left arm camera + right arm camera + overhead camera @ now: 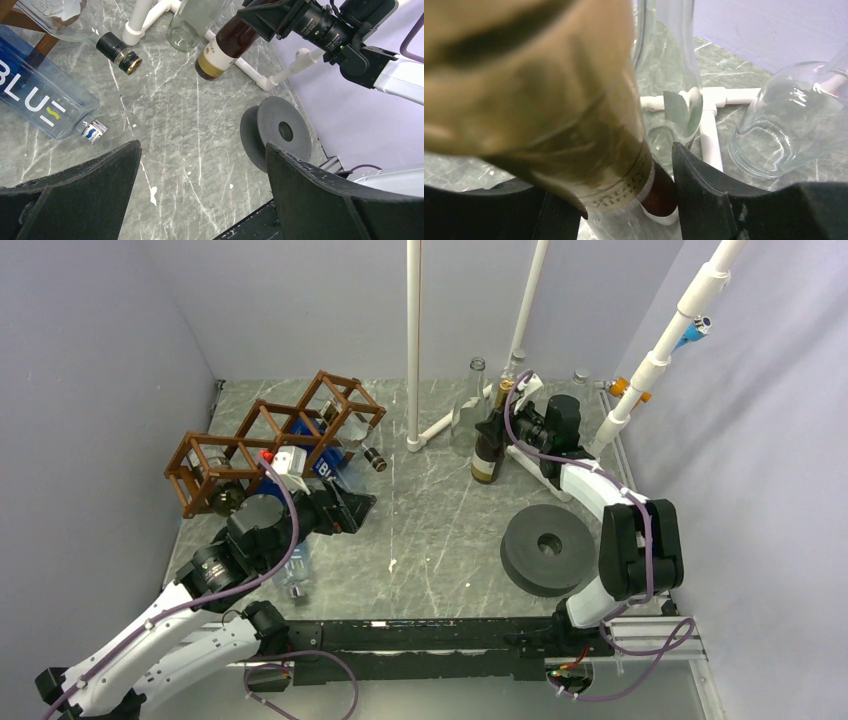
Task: Take the wine bottle off the wine rack
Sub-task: Place the wine bottle at the center of the board.
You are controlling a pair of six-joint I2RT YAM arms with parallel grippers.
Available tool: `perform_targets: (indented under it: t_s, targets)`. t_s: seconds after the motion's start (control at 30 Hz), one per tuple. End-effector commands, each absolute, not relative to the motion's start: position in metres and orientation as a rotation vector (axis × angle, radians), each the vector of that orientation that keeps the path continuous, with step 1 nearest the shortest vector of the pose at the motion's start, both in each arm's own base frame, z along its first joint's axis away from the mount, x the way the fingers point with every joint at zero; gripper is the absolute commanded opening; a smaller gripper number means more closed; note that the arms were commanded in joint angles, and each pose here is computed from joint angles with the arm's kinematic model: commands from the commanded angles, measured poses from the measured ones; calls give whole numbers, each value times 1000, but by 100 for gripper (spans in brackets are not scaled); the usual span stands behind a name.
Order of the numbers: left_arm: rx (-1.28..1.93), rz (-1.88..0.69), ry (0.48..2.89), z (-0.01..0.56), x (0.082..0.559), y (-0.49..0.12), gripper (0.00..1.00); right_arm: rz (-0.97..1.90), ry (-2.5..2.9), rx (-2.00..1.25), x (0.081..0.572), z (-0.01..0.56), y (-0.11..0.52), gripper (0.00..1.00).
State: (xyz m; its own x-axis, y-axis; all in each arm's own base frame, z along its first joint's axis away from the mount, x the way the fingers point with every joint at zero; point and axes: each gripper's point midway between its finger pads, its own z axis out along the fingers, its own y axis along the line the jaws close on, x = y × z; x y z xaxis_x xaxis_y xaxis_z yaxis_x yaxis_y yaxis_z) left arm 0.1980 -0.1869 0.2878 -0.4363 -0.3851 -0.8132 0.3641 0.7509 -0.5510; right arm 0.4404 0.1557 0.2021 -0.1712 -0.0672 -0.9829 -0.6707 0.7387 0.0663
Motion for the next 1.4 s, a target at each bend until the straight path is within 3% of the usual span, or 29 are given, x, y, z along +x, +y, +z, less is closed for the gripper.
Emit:
perform_targets:
  t_s: [0.0, 0.33, 0.57, 0.97, 1.37]
  targets:
    - [-27, -834, 1796, 302, 202, -183, 100, 468, 1409, -572, 471, 291, 145, 1]
    - [-38, -847, 1787, 304, 199, -181, 100, 440, 1435, -512, 492, 289, 130, 8]
    - [-41, -851, 1788, 303, 198, -181, 99, 448, 1451, -526, 496, 284, 129, 28]
    - [-46, -872, 1776, 306, 195, -179, 99, 454, 1469, -516, 493, 285, 125, 76]
    - [-30, -907, 1752, 317, 189, -179, 99, 472, 1442, -598, 466, 315, 128, 98]
